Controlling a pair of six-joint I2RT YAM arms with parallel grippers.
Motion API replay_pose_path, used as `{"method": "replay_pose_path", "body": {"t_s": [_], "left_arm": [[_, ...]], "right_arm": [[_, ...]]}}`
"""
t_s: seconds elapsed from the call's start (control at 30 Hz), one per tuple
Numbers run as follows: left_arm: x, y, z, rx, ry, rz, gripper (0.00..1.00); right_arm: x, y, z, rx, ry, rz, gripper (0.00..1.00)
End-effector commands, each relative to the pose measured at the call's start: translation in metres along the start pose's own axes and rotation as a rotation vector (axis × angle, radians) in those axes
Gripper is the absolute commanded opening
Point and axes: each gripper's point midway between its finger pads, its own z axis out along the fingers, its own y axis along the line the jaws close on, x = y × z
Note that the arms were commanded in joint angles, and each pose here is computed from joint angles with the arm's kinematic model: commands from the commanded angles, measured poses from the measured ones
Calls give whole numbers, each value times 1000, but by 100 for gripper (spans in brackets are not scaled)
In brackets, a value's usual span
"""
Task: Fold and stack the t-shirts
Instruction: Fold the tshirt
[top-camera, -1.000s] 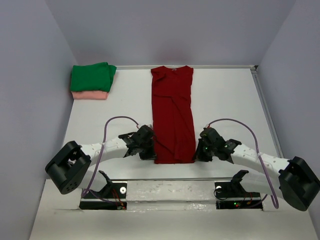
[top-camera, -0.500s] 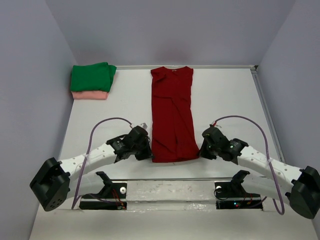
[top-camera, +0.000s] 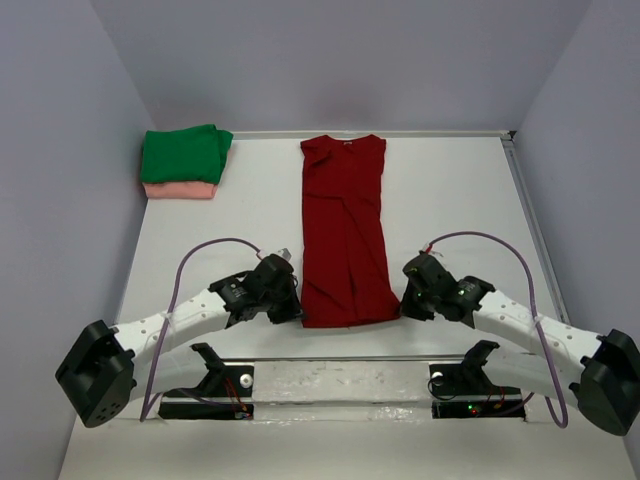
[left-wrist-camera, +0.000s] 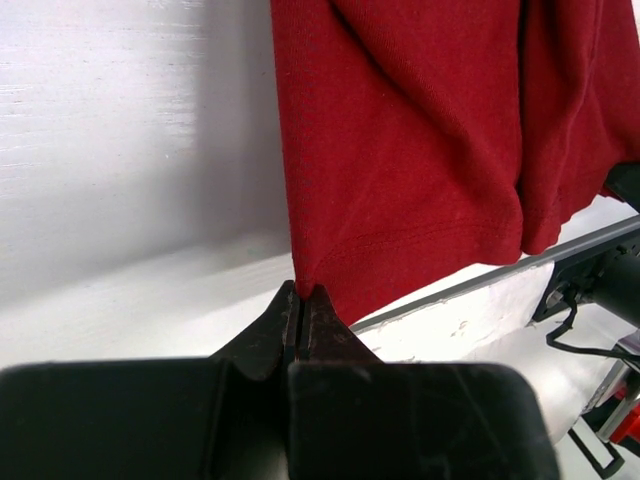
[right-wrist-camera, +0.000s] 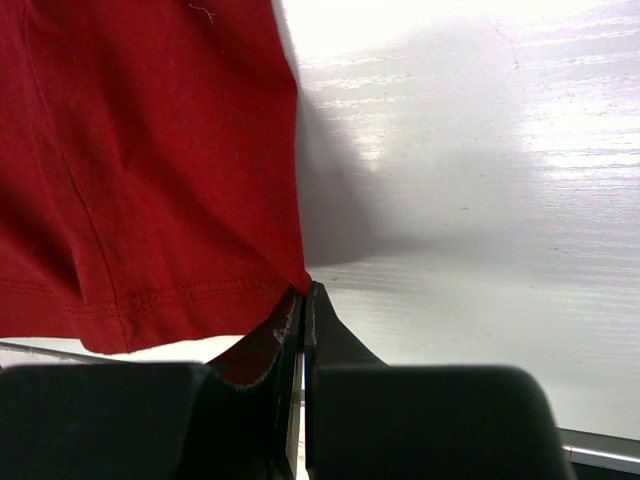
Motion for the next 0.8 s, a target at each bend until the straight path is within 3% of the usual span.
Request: {"method": "replay_pose_path", "body": {"t_s": [0.0, 0.47, 0.77], "left_arm": [[5, 2, -1, -17, 33, 21, 0], [-3, -25, -19, 15, -7, 55, 0], [-55, -59, -24, -35, -88, 145, 0]], "right_arm": [[-7, 13, -3, -38, -11, -37, 0], [-19, 17, -26, -44, -66, -88, 0], [-78, 63, -31, -15, -168, -330, 0]]}}
